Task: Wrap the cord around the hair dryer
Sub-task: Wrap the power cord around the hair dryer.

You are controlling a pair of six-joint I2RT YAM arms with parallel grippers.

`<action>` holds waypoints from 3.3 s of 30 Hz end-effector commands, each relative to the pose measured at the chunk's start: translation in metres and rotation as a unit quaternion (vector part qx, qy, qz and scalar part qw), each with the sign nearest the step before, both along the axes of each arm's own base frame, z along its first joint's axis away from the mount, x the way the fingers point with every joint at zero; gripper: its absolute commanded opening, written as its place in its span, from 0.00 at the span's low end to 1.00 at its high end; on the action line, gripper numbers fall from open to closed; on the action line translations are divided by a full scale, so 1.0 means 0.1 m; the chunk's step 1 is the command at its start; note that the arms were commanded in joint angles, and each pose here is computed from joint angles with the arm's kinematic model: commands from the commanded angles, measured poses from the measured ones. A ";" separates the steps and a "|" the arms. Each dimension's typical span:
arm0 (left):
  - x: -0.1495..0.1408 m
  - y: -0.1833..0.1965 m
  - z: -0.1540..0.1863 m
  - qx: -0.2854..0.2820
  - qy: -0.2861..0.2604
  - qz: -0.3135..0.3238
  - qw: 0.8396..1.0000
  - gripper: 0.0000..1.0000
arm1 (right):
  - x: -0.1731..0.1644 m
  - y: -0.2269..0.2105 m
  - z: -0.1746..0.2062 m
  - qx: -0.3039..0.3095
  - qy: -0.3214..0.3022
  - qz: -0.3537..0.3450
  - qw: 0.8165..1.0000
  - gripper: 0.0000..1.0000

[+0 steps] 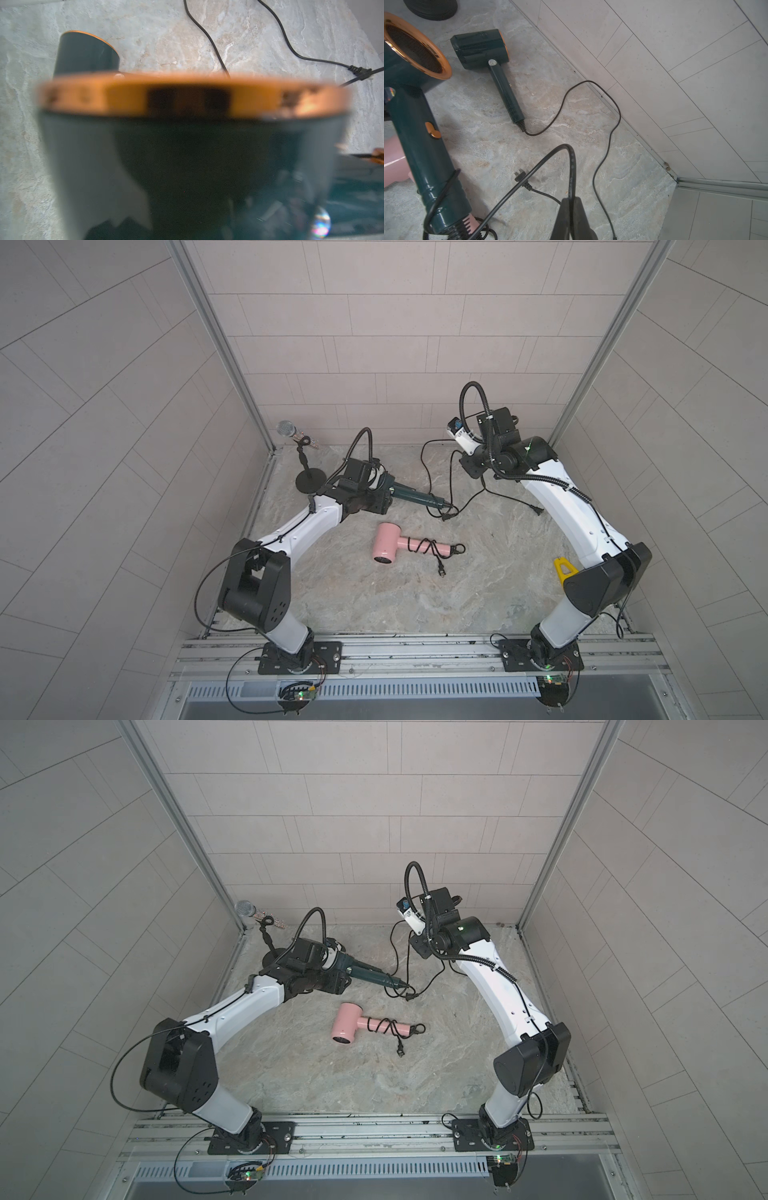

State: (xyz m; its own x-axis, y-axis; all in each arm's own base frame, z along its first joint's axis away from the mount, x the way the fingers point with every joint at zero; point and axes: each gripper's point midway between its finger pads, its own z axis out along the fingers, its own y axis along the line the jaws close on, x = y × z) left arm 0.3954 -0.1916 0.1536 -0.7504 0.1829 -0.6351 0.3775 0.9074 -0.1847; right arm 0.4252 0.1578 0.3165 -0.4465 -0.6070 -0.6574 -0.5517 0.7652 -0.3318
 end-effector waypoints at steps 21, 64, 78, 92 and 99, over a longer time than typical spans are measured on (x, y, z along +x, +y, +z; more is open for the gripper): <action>-0.23 -0.59 -0.32 -0.007 0.105 -0.100 0.989 0.00 | -0.04 0.20 0.44 0.049 -0.032 0.017 0.998 0.00; 0.38 1.70 0.53 -0.041 -0.169 0.421 0.890 0.00 | -0.76 0.12 -1.30 0.053 0.153 -0.040 0.986 0.00; 0.43 1.23 0.48 0.195 -0.192 0.302 0.913 0.00 | -0.91 0.53 -0.34 0.009 0.030 0.045 0.998 0.00; 0.07 0.07 0.22 0.223 -0.156 -0.010 0.962 0.00 | -0.36 0.53 0.28 0.011 -0.049 0.041 0.998 0.00; -0.41 -0.62 0.31 0.011 -0.122 -0.152 0.981 0.00 | -0.06 0.29 0.09 0.018 -0.021 0.014 1.000 0.00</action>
State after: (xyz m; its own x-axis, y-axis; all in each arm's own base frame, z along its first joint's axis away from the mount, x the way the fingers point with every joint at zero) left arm 0.3847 -0.2182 0.1638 -0.5412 0.4257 -0.7252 0.4989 0.8568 0.1306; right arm 0.4050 0.2018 0.3175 -0.3993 -0.6221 -0.6735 -0.5907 0.7363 -0.3299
